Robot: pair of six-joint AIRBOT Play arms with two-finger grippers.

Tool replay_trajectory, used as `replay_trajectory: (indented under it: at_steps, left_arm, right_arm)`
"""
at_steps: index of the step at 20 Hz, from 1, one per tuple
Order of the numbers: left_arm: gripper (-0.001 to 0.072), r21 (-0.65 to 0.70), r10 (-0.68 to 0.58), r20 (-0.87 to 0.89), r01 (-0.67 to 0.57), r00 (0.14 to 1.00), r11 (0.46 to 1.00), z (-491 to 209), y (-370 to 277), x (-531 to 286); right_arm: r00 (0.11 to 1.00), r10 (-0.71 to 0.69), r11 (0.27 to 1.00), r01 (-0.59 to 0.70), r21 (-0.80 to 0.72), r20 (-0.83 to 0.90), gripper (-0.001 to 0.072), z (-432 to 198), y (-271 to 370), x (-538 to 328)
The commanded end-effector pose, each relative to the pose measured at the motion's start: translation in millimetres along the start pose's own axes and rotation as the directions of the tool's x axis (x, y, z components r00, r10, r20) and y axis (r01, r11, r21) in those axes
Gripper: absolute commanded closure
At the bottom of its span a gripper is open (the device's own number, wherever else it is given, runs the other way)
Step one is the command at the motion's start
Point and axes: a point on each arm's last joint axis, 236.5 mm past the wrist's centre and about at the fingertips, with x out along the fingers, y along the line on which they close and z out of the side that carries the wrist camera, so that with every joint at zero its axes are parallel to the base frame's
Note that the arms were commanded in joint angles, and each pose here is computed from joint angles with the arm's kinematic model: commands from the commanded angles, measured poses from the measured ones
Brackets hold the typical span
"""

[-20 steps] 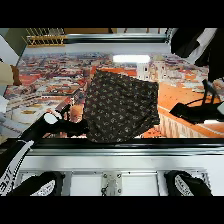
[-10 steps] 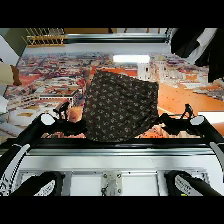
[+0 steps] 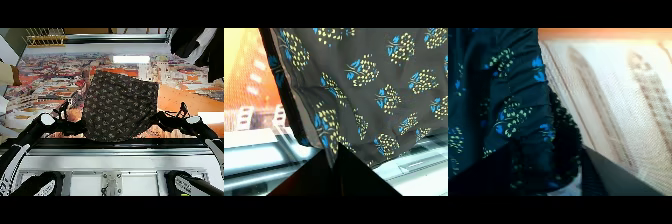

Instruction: Fold the clothes and pants, and hang the long-sleeved shirts on hangers.

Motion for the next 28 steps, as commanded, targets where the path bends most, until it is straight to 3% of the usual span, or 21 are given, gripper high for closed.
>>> replay_trajectory:
  at_steps: [1,2,3,6,9,11,14,17,20,23,28]
  left_arm:
    - [0.0698,0.001,0.0,0.004,0.0,1.0,1.0,1,0,-1]
    - [0.0699,-0.006,-0.001,0.007,0.001,1.0,1.0,3,1,-1]
    - [0.0699,-0.015,-0.001,0.012,0.001,1.0,1.0,5,3,-3]
    - [0.0699,-0.023,-0.018,0.069,0.02,0.997,1.0,24,0,-24]
    - [0.0699,0.117,-0.12,0.314,0.088,0.942,0.989,81,-56,-121]
    - [0.0699,0.264,-0.219,0.496,0.094,0.84,0.96,100,-112,-222]
    - [0.0699,0.47,-0.388,0.7,0.022,0.6,0.882,72,-190,-373]
    - [0.0699,0.598,-0.534,0.761,-0.078,0.369,0.798,-2,-239,-477]
    - [0.07,0.645,-0.605,0.758,-0.139,0.246,0.752,-54,-256,-523]
    - [0.07,0.644,-0.598,0.755,-0.136,0.27,0.753,-46,-259,-521]
    - [0.0699,0.505,-0.415,0.702,0.006,0.578,0.863,89,-214,-402]
  right_arm:
    - [0.999,-0.009,0.997,0.006,-0.075,-0.043,0.0614,-11,2,1]
    - [0.998,-0.022,0.994,0.017,-0.106,-0.053,0.0626,-13,1,-1]
    - [0.997,-0.042,0.987,0.032,-0.156,-0.066,0.0694,-14,0,-5]
    - [0.994,-0.09,0.944,0.067,-0.324,-0.057,0.0697,-3,13,-33]
    - [0.998,-0.056,0.859,0.066,-0.508,0.034,0.0697,25,70,-101]
    - [0.994,0.035,0.795,0.035,-0.605,0.103,0.0697,30,127,-168]
    - [0.961,0.173,0.748,0.014,-0.663,0.216,0.0697,10,189,-273]
    - [0.914,0.275,0.746,-0.006,-0.666,0.299,0.0697,-27,210,-344]
    - [0.909,0.288,0.792,-0.048,-0.609,0.302,0.0698,-66,200,-370]
    - [0.951,0.209,0.863,-0.07,-0.501,0.228,0.0697,-92,178,-364]
    - [0.999,0.031,0.912,-0.027,-0.409,0.005,0.0697,-72,158,-294]
